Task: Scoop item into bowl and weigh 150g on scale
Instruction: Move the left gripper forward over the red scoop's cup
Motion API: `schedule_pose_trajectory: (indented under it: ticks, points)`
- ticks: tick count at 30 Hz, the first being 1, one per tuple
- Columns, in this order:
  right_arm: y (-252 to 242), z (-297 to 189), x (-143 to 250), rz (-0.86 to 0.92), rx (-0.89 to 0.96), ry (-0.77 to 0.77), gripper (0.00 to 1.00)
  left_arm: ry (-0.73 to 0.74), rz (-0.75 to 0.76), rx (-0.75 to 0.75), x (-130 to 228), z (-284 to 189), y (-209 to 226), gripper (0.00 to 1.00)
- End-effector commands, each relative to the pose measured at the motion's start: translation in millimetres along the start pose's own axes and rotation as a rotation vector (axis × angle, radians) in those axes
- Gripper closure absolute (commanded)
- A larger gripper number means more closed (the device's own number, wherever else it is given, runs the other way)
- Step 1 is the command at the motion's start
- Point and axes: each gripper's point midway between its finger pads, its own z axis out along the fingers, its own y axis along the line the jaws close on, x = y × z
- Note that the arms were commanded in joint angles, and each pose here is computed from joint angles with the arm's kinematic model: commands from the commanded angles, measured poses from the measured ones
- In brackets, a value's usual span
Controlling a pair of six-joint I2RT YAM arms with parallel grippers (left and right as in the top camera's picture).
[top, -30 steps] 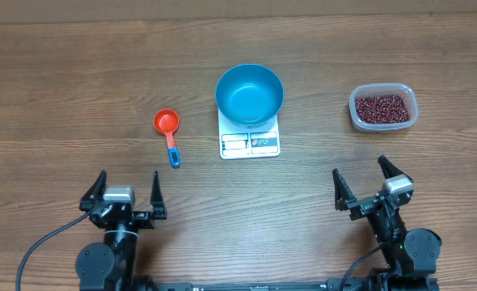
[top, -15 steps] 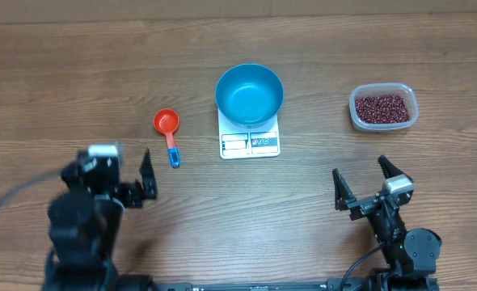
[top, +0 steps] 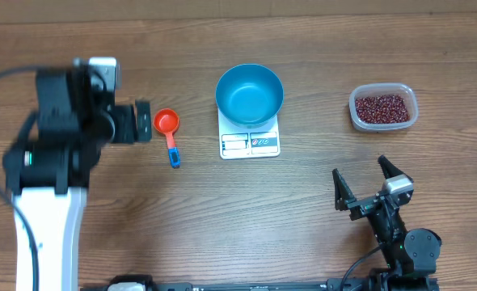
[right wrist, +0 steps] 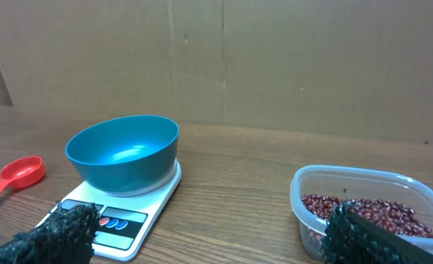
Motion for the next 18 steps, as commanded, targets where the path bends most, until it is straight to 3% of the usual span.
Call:
schedule_pose_trajectory:
  ticks: [1, 18]
  points:
    - [2, 0, 2, -0.003, -0.01, -0.004, 0.0, 0.06, -0.02, 0.022, -13, 17, -2, 0.0]
    - [2, 0, 2, -0.003, -0.01, -0.004, 0.0, 0.451, -0.025, 0.02, 38, 164, -4, 0.0]
